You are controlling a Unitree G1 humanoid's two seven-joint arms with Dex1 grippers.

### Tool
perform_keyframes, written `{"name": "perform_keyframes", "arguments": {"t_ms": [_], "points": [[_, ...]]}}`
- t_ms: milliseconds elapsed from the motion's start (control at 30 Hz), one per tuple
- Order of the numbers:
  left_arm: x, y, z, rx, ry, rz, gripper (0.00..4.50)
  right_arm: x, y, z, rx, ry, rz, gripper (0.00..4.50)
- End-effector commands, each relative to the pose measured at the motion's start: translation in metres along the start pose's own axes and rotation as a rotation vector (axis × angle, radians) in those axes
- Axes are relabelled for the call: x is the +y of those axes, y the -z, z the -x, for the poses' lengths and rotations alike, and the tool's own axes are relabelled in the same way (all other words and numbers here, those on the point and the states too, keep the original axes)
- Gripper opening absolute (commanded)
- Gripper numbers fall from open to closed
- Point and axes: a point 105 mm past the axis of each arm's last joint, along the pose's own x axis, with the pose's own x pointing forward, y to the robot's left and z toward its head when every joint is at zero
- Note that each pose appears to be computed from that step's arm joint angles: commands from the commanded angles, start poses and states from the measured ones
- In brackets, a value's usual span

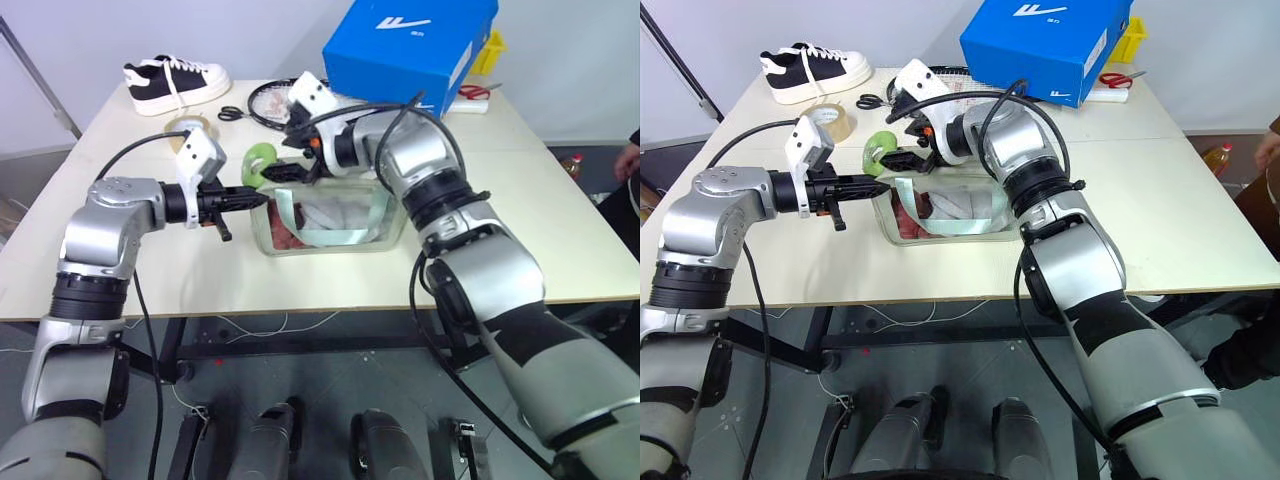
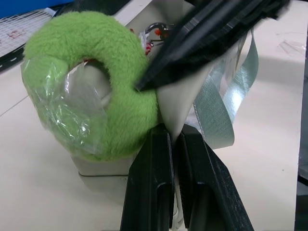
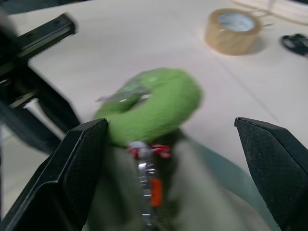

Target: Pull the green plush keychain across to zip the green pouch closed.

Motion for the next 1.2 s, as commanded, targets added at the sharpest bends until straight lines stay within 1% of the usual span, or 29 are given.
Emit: {"name": "perform_keyframes", "arguments": {"t_ms": [33,67,200,233,333,467,600,667,767,933,1033,1100,1167,1200], "points": [[0.000,-0.017,0.005,-0.046,-0.010,-0.055,0.00,0.008,-0.019,-0.002,-0.028,-0.026,0.062,3.16],[0.001,-0.017,0.004,-0.046,-0.010,-0.056,0.00,0.008,-0.020,-0.002,-0.031,-0.025,0.062,2.60],[0.002,-0.018,0.003,-0.049,-0.012,-0.057,0.00,0.001,-0.024,0.001,-0.061,0.018,0.053,0.65],[0.002,-0.018,0.003,-0.049,-0.012,-0.057,0.00,-0.001,-0.025,0.003,-0.070,0.029,0.048,0.05],[0.001,-0.017,0.002,-0.050,-0.013,-0.056,0.00,-0.009,-0.028,0.011,-0.101,0.063,0.028,0.05],[0.001,-0.016,0.002,-0.051,-0.013,-0.051,0.00,-0.027,-0.037,0.034,-0.171,0.150,-0.023,0.05],[0.001,-0.014,0.001,-0.050,-0.015,-0.044,0.00,-0.052,-0.055,0.074,-0.282,0.290,-0.075,0.05],[0.003,-0.014,0.001,-0.051,-0.026,-0.039,0.00,-0.062,-0.055,0.090,-0.299,0.366,-0.081,0.05],[0.007,-0.011,0.003,-0.041,-0.051,-0.040,0.00,-0.085,-0.040,0.128,-0.263,0.557,-0.011,0.05],[0.012,-0.008,0.004,-0.032,-0.071,-0.043,0.00,-0.107,-0.006,0.177,-0.146,0.811,0.159,0.05],[0.014,-0.009,0.004,-0.028,-0.075,-0.051,0.00,-0.116,0.015,0.200,-0.077,0.941,0.247,0.05],[0.016,-0.009,0.004,-0.027,-0.077,-0.056,0.00,-0.121,0.031,0.210,-0.060,1.013,0.231,0.05],[0.017,-0.009,0.004,-0.025,-0.076,-0.061,0.00,-0.124,0.057,0.214,-0.028,1.067,0.181,0.05],[0.018,-0.009,0.004,-0.023,-0.074,-0.065,0.00,-0.125,0.074,0.214,0.013,1.097,0.179,0.05]]}}
